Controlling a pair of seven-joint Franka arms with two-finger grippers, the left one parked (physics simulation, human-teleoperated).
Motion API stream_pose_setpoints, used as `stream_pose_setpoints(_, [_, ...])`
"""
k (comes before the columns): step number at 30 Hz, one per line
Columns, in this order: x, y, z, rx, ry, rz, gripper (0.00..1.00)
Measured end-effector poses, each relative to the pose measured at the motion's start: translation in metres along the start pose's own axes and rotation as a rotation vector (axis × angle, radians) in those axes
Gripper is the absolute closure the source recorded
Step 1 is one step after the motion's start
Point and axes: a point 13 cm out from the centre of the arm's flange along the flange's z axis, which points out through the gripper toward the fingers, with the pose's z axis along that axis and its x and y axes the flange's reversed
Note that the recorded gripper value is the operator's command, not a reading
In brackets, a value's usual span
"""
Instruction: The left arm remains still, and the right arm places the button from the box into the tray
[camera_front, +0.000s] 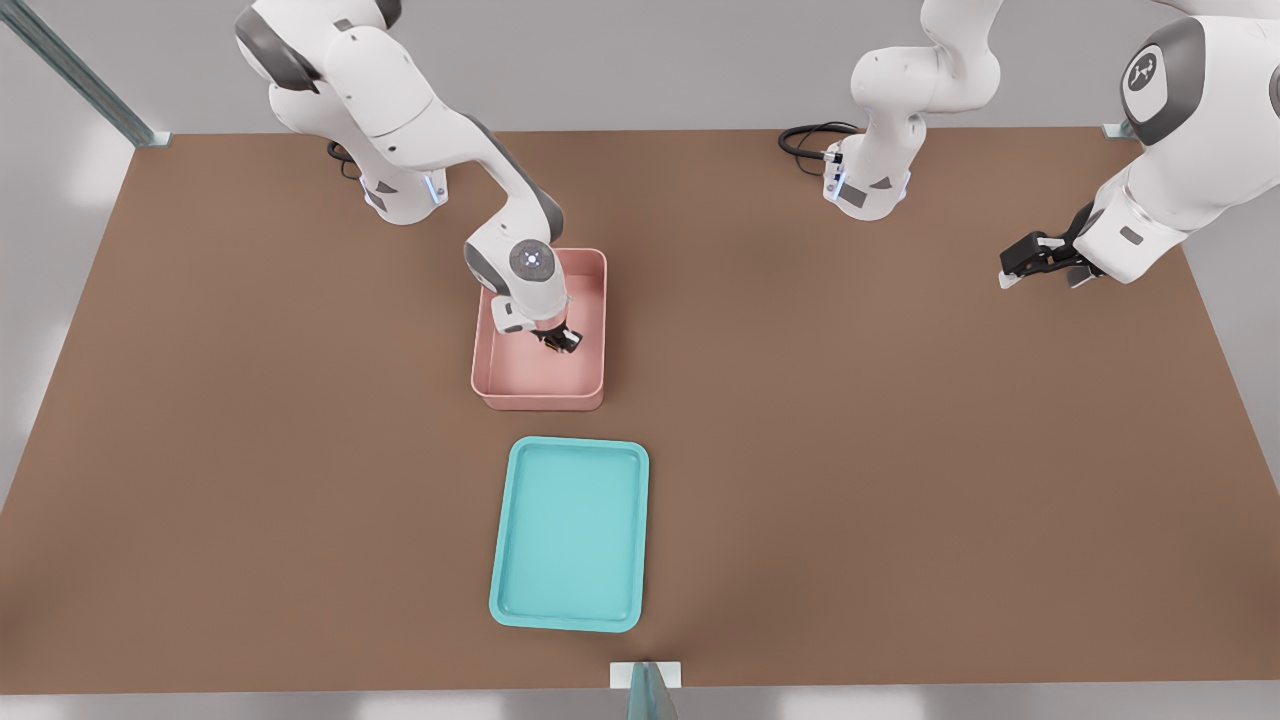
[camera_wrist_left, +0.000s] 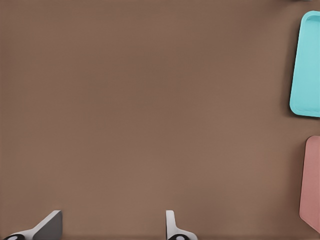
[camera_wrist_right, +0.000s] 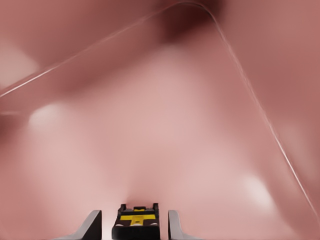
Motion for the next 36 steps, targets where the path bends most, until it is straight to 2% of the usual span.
stream_pose_setpoints(1, [0.001, 0.000, 0.000, -0.001, 0.000, 0.000, 0.47])
stream_pose_setpoints(4, [0.001, 0.002, -0.001, -0.008, -0.001, 0.001, 0.76])
stream_pose_setpoints(7, [-0.008, 0.005, -0.010, -0.033, -0.001, 0.015, 0.76])
stream_pose_setpoints(11, [-0.041, 0.026, -0.060, -0.145, 0.035, 0.064, 0.76])
stream_pose_setpoints(13, [-0.091, 0.049, -0.109, -0.234, 0.021, 0.112, 0.76])
stream_pose_setpoints(15, [-0.164, 0.077, -0.166, -0.342, 0.013, 0.186, 0.76])
stream_pose_setpoints(17, [-0.221, 0.107, -0.193, -0.429, 0.042, 0.221, 0.76])
stream_pose_setpoints(19, [-0.255, 0.138, -0.170, -0.469, 0.084, 0.208, 0.76])
stream_pose_setpoints(21, [-0.264, 0.163, -0.126, -0.457, 0.084, 0.163, 0.75])
stream_pose_setpoints(22, [-0.261, 0.170, -0.109, -0.443, 0.075, 0.134, 0.00])
stream_pose_setpoints(28, [-0.266, 0.175, -0.099, -0.425, 0.018, 0.032, 0.00])
stream_pose_setpoints(30, [-0.302, 0.156, -0.161, -0.447, -0.044, 0.026, 0.00])
stream_pose_setpoints(31, [-0.343, 0.119, -0.216, -0.440, -0.105, 0.037, 0.00])
stream_pose_setpoints(33, [-0.426, 0.001, -0.279, -0.291, -0.202, 0.046, 0.00])
stream_pose_setpoints(34, [-0.440, -0.041, -0.311, -0.201, -0.227, 0.018, 0.00])
stream_pose_setpoints(35, [-0.433, -0.070, -0.354, -0.108, -0.265, -0.015, 0.00])
stream_pose_setpoints(36, [-0.416, -0.103, -0.392, -0.030, -0.275, -0.017, 0.00])
